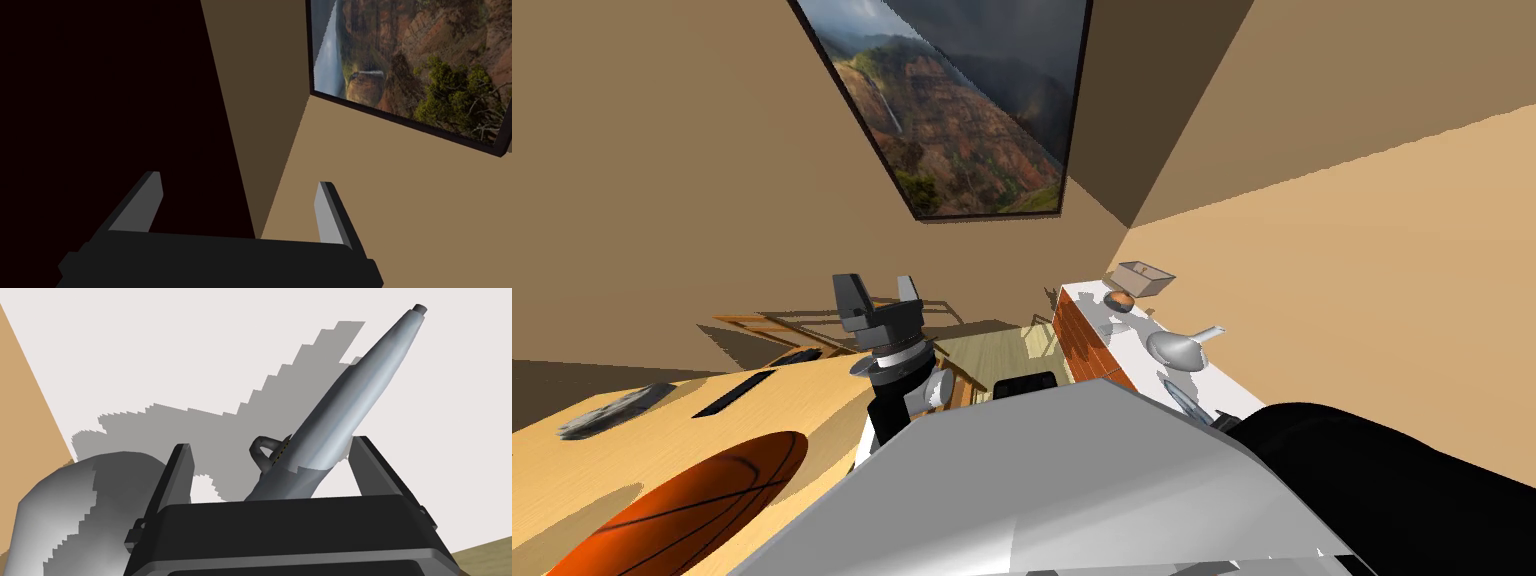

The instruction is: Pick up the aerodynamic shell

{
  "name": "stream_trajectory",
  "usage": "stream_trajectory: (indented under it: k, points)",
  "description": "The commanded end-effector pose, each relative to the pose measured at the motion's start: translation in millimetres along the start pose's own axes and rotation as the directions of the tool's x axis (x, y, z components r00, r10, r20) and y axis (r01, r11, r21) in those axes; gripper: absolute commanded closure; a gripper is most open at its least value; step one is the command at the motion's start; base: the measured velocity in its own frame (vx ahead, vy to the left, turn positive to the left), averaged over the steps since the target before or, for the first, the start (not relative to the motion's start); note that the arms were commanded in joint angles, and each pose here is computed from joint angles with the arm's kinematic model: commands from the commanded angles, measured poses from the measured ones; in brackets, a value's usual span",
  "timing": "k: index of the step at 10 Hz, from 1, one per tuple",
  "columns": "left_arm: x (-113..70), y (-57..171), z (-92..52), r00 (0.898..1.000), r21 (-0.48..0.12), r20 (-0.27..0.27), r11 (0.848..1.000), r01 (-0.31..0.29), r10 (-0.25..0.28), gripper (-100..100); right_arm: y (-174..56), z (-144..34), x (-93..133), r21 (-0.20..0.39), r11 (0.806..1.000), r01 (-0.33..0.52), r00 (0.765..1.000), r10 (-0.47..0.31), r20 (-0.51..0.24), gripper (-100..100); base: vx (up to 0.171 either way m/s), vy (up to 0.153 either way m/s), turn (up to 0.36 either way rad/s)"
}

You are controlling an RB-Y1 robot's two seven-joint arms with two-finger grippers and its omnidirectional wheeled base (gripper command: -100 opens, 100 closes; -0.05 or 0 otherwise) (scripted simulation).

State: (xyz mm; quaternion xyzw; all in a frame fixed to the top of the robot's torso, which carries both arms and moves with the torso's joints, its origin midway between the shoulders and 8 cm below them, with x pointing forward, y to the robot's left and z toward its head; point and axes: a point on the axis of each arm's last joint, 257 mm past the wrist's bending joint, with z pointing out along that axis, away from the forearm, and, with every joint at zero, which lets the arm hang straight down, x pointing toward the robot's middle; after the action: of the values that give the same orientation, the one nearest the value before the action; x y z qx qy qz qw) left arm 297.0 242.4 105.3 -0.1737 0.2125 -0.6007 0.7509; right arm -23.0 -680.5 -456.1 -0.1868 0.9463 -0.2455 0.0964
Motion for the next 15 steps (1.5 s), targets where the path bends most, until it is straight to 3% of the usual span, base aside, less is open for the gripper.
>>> stream_trajectory:
  k: [1, 2, 3, 6, 9, 10, 11, 15]
  points:
    - [0.0, 0.0, 0.0, 1.0, 0.0, 0.0, 1.0, 0.0, 0.0, 0, 0.2, 0.3, 1.2, -0.001, 1.0, -0.024, 1.0, 0.024, -0.004, -100, -0.02, 0.023, -0.037]
    - [0.0, 0.0, 0.0, 1.0, 0.0, 0.0, 1.0, 0.0, 0.0, 0, 0.2, 0.3, 1.2, -0.001, 1.0, -0.026, 1.0, 0.026, -0.004, -100, 0.006, 0.0, -0.005]
    - [0.0, 0.0, 0.0, 1.0, 0.0, 0.0, 1.0, 0.0, 0.0, 0, -14.3, 7.4, 0.3, 0.003, 1.0, -0.006, 1.0, 0.006, -0.024, -100, -0.09, 0.064, 0.513]
    - [0.0, 0.0, 0.0, 1.0, 0.0, 0.0, 1.0, 0.0, 0.0, 0, -18.7, 8.2, 5.8, 0.011, 1.0, -0.004, 0.999, 0.004, -0.038, -100, -0.069, 0.05, -0.023]
    - [0.0, 0.0, 0.0, 1.0, 0.0, 0.0, 1.0, 0.0, 0.0, 0, -18.8, 8.2, 6.1, 0.014, 0.998, -0.067, 0.997, 0.068, -0.038, -100, 0.005, -0.008, 0.003]
    - [0.0, 0.0, 0.0, 1.0, 0.0, 0.0, 1.0, 0.0, 0.0, 0, -35.2, 14.0, 5.6, 0.022, 0.999, -0.038, 0.997, 0.039, -0.062, -100, -0.104, 0.069, 0.326]
    - [0.1, 0.0, 0.0, 1.0, 0.0, 0.0, 1.0, 0.0, 0.0, 0, -39.9, 14.3, 11.5, 0.034, 0.998, -0.057, 0.995, 0.059, -0.076, -100, -0.117, 0.089, 0.179]
    - [0.0, 0.0, 0.0, 1.0, 0.0, 0.0, 1.0, 0.0, 0.0, 0, -39.9, 14.3, 11.5, 0.038, 0.993, -0.111, 0.991, 0.114, -0.074, -100, -0.018, 0.018, -0.016]
